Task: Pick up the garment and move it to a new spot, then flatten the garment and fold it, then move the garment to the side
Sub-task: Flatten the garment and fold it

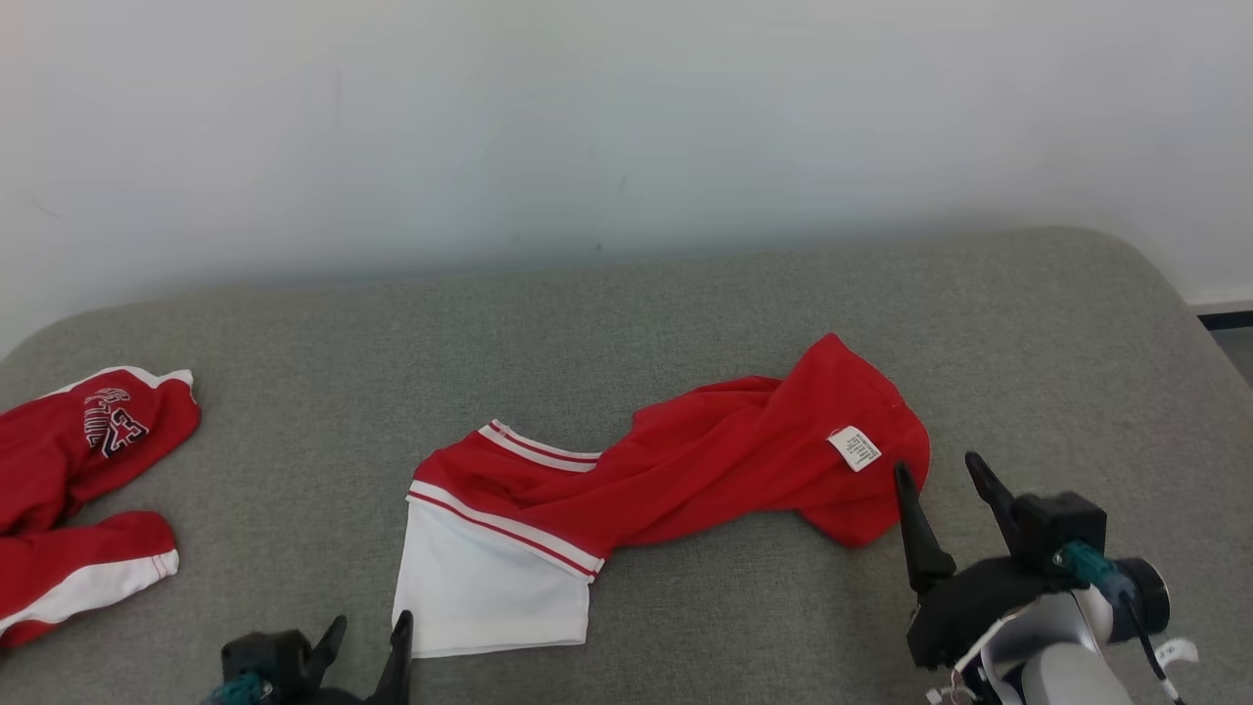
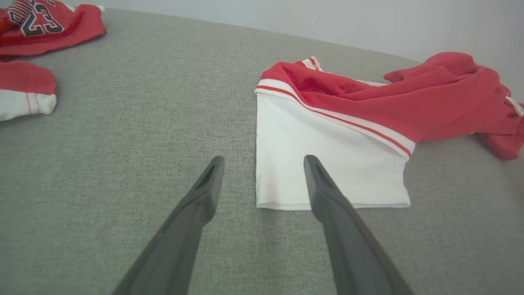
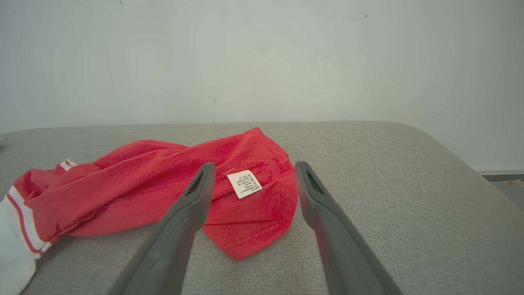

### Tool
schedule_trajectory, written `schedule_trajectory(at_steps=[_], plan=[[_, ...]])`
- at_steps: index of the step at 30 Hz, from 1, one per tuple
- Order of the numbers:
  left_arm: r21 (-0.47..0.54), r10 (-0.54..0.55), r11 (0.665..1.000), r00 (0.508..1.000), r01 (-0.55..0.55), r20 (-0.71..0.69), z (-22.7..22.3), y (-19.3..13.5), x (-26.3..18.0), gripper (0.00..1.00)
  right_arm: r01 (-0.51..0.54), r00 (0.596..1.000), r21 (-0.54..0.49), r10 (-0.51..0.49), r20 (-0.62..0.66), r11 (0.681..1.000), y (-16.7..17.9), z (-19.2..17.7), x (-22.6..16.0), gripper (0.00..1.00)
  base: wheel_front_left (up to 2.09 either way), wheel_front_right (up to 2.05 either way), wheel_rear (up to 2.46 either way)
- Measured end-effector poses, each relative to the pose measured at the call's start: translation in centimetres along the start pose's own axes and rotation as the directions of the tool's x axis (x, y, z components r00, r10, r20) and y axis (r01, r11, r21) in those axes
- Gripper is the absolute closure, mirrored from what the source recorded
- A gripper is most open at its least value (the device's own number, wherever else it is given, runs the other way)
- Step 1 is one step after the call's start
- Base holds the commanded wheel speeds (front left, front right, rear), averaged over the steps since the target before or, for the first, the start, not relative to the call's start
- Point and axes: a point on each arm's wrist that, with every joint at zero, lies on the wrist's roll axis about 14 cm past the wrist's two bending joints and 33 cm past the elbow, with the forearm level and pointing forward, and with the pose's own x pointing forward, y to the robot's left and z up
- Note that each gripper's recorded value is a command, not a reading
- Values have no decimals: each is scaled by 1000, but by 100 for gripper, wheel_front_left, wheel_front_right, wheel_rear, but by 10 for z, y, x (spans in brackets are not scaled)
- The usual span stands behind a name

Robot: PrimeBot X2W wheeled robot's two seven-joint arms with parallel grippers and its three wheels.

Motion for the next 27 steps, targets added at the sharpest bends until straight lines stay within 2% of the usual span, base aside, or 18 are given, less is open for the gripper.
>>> schedule_trajectory(at_steps=[8, 12, 17, 21, 22, 23, 24, 25, 27], plan=[[71, 13, 997, 986, -2, -165, -17, -6, 26, 0, -33, 999, -45, 32, -38, 998, 3, 16, 38, 0, 0, 0, 0], [88, 29, 996, 981, -12, -194, -19, -6, 38, 0, -41, 997, -69, 37, -71, 997, -2, 14, 57, 0, 0, 0, 0], [95, 45, 995, 956, -18, -290, -39, -2, 39, 0, 0, 987, -71, -11, -161, 997, -22, -2, 70, 0, 0, 0, 0], [80, 38, 997, 951, -13, -307, -42, -4, 42, 0, 43, 969, -53, -54, -240, 998, -38, -15, 80, 0, 0, 0, 0], [77, 34, 997, 951, -11, -308, -42, -4, 42, 4, 45, 964, -45, -55, -262, 998, -38, -18, 83, 0, 0, 0, 0], [75, 33, 997, 951, -10, -308, -42, -4, 43, 57, 44, 959, -35, -52, -279, 998, -37, -20, 85, 0, 0, 0, 0], [74, 32, 997, 950, -10, -310, -43, -4, 43, 70, 45, 953, -18, -48, -300, 999, -36, -23, 88, 0, 0, 0, 0], [73, 31, 997, 951, -9, -309, -43, -4, 43, 100, 48, 947, -5, -47, -318, 999, -36, -26, 90, 0, 0, 0, 0], [71, 28, 997, 950, -6, -310, -43, -4, 44, 100, 57, 933, 5, -52, -356, 998, -41, -31, 94, 0, 0, 0, 0]])
